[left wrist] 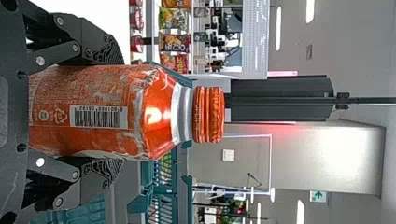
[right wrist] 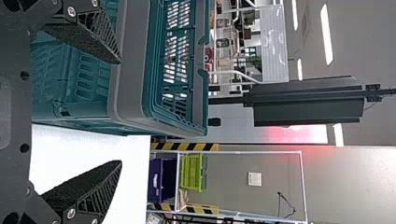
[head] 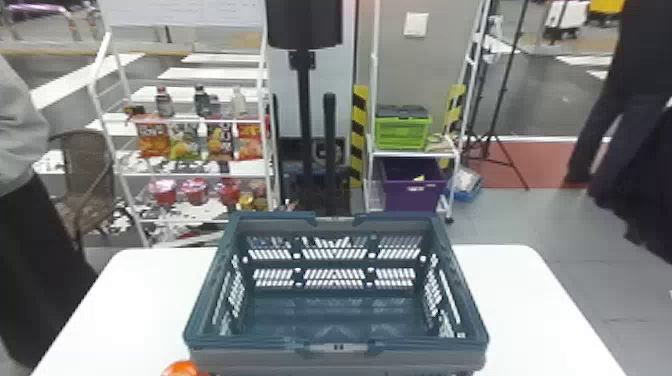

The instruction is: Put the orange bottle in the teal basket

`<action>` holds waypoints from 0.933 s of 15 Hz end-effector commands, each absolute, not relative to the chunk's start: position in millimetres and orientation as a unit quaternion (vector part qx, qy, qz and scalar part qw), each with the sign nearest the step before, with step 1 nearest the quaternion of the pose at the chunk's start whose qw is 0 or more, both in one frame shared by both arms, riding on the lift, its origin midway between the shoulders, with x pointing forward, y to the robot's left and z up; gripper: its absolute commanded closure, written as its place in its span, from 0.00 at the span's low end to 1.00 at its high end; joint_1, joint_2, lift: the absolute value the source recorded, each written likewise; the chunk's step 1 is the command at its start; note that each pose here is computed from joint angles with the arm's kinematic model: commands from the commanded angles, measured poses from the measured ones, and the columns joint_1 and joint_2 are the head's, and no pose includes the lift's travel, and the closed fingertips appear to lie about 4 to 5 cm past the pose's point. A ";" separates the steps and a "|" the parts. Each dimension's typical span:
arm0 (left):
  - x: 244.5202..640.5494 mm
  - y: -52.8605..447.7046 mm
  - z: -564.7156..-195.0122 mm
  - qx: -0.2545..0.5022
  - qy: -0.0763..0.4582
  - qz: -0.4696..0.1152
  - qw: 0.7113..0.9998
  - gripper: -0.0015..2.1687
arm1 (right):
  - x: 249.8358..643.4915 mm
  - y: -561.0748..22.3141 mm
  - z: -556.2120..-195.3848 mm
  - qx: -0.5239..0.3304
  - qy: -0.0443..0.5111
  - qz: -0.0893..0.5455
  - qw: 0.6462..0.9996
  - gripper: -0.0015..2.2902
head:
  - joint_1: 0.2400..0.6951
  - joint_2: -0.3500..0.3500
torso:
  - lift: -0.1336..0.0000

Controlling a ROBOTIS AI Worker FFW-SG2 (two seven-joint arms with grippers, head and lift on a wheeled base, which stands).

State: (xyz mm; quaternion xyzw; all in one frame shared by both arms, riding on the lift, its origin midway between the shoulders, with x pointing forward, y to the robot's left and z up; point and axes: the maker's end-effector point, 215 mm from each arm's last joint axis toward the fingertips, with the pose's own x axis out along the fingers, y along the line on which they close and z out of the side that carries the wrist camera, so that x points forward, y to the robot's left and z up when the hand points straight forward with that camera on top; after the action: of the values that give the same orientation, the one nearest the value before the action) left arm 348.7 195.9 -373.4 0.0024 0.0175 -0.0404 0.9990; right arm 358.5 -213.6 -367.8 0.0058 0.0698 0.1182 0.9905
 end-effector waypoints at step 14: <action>350.0 191.3 -351.9 0.001 0.002 -0.047 0.999 0.32 | 357.7 -214.3 -369.2 0.005 0.071 0.117 0.991 0.06 | 0.57 0.50 | 1.00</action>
State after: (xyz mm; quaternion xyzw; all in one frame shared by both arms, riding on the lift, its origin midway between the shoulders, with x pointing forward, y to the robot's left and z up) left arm 348.7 192.3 -360.9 0.0008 0.0079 -0.0458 0.9989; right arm 358.0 -214.3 -368.4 0.0057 0.0706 0.1173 0.9906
